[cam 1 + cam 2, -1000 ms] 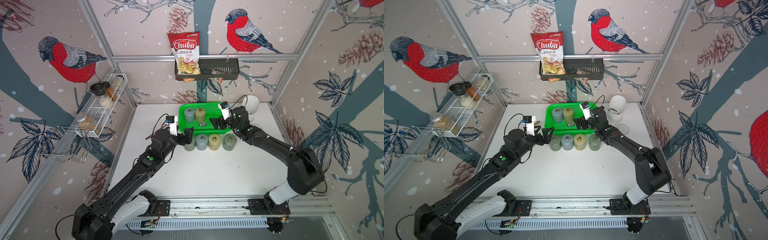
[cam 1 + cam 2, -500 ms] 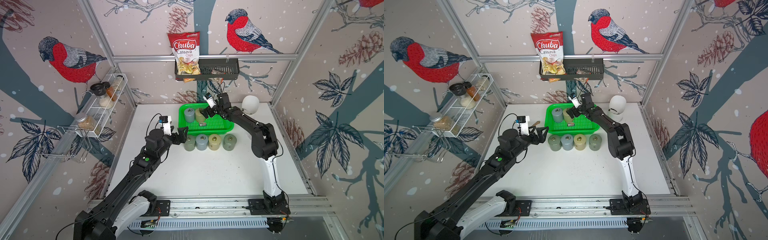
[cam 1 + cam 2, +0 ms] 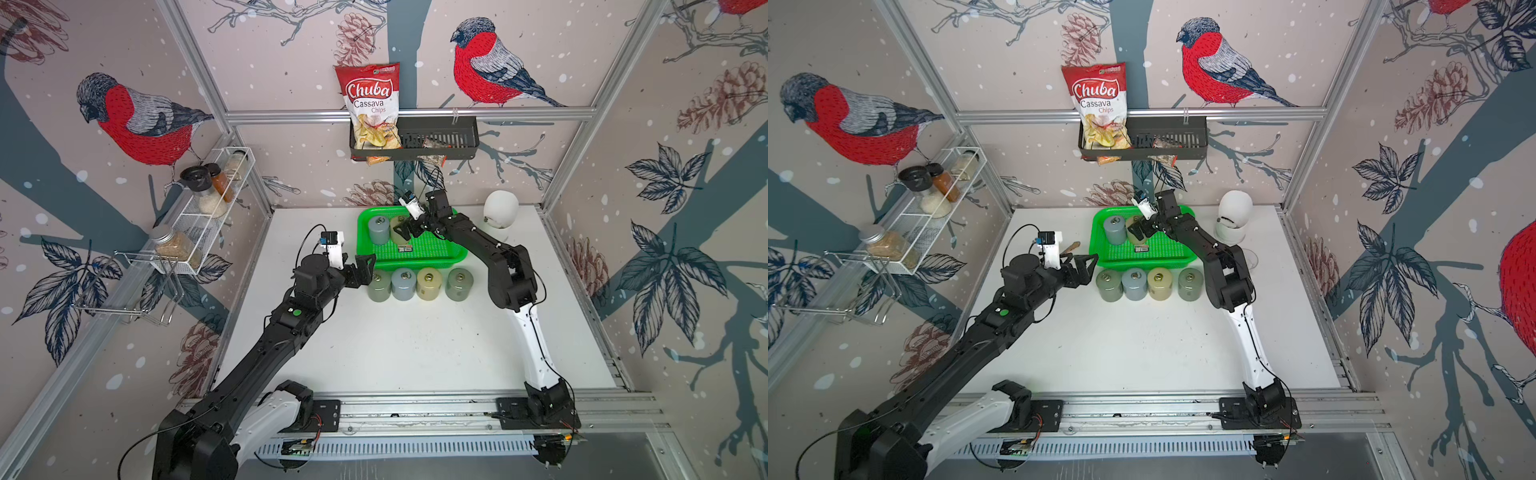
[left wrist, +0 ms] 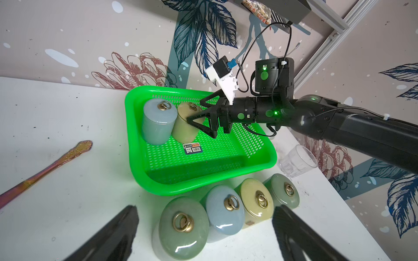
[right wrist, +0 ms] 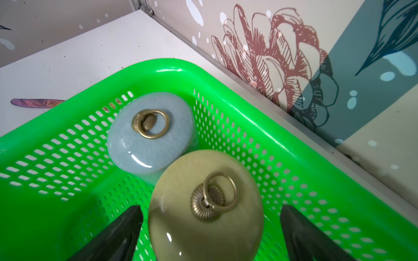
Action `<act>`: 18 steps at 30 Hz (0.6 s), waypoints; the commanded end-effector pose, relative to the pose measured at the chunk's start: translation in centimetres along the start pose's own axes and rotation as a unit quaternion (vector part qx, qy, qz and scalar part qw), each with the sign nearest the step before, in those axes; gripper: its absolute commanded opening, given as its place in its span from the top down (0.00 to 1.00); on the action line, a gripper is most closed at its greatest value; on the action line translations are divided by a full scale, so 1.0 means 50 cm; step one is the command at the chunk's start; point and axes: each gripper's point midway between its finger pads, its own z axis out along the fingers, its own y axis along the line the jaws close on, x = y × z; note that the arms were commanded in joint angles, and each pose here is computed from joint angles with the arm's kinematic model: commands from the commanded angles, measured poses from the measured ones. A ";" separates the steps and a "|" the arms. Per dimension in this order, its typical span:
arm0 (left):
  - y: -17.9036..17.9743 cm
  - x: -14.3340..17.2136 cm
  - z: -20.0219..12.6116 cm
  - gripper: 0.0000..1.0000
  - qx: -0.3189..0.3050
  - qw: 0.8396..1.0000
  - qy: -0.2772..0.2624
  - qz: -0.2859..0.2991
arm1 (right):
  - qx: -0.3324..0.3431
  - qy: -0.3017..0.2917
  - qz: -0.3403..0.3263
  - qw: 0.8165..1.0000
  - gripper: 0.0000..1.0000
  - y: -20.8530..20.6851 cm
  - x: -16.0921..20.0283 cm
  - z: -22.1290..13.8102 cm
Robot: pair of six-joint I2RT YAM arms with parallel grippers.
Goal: Take the tea canister out of the basket
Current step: Pick up the tea canister from the basket.
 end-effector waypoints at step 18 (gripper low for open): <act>-0.009 -0.003 0.000 0.03 0.015 1.000 -0.005 0.004 | -0.015 0.004 -0.010 1.000 0.08 0.013 0.019 0.041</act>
